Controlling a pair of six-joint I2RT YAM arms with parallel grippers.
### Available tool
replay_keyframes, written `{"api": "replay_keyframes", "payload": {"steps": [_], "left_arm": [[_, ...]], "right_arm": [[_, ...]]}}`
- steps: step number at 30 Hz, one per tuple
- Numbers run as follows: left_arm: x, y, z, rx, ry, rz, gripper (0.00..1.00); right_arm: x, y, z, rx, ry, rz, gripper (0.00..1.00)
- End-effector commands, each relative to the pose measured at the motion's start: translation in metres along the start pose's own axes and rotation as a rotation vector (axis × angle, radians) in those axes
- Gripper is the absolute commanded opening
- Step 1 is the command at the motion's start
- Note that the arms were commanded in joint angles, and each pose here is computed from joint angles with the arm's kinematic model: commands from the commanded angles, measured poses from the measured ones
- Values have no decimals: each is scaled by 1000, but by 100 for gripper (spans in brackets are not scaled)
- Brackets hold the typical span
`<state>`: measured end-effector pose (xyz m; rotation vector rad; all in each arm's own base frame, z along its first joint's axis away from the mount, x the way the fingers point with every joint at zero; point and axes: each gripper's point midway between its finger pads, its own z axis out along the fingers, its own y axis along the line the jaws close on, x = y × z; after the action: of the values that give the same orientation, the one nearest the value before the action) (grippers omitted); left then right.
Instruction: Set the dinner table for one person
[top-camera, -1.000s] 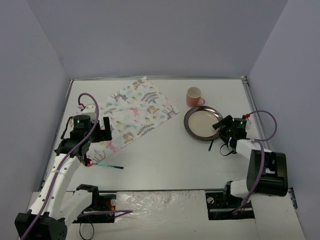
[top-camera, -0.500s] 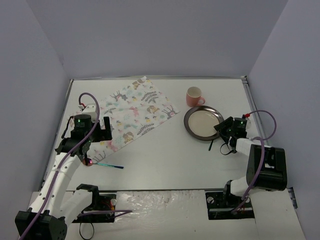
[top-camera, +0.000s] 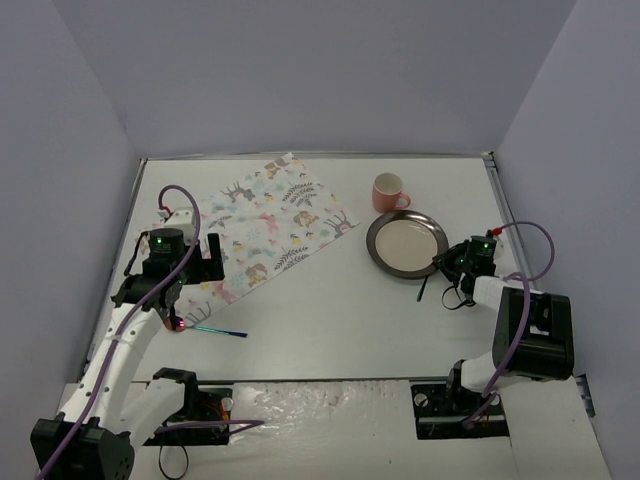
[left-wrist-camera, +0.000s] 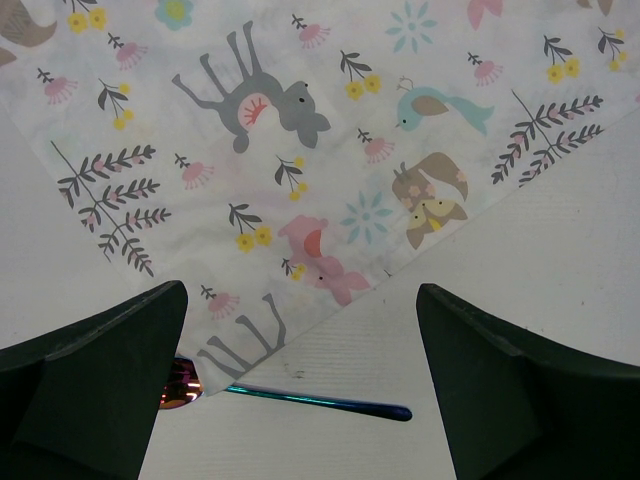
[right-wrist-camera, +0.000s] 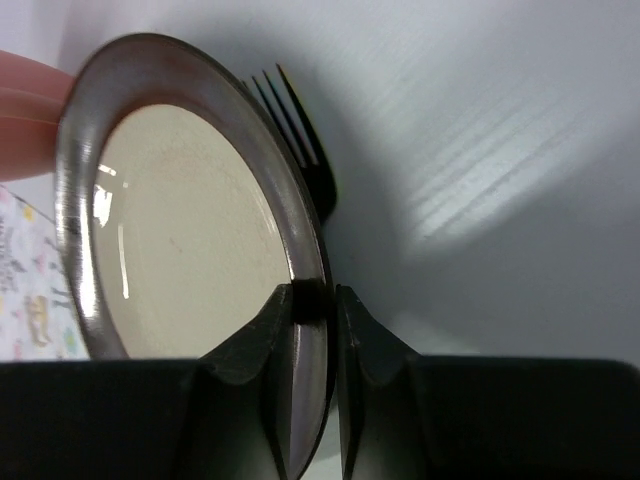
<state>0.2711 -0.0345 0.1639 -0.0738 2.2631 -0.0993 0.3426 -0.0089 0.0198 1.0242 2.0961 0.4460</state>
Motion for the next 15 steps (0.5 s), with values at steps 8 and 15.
{"api": "replay_keyframes", "payload": {"steps": [8,15], "left_arm": [[-14,-3,2,1,-42,3,97],[-11,-6,3,5,-29,-9,97]], "right_arm": [[-37,52,-25,-176,-104,-3,0],[-31,74,-54,-313,-99,43,0]]}}
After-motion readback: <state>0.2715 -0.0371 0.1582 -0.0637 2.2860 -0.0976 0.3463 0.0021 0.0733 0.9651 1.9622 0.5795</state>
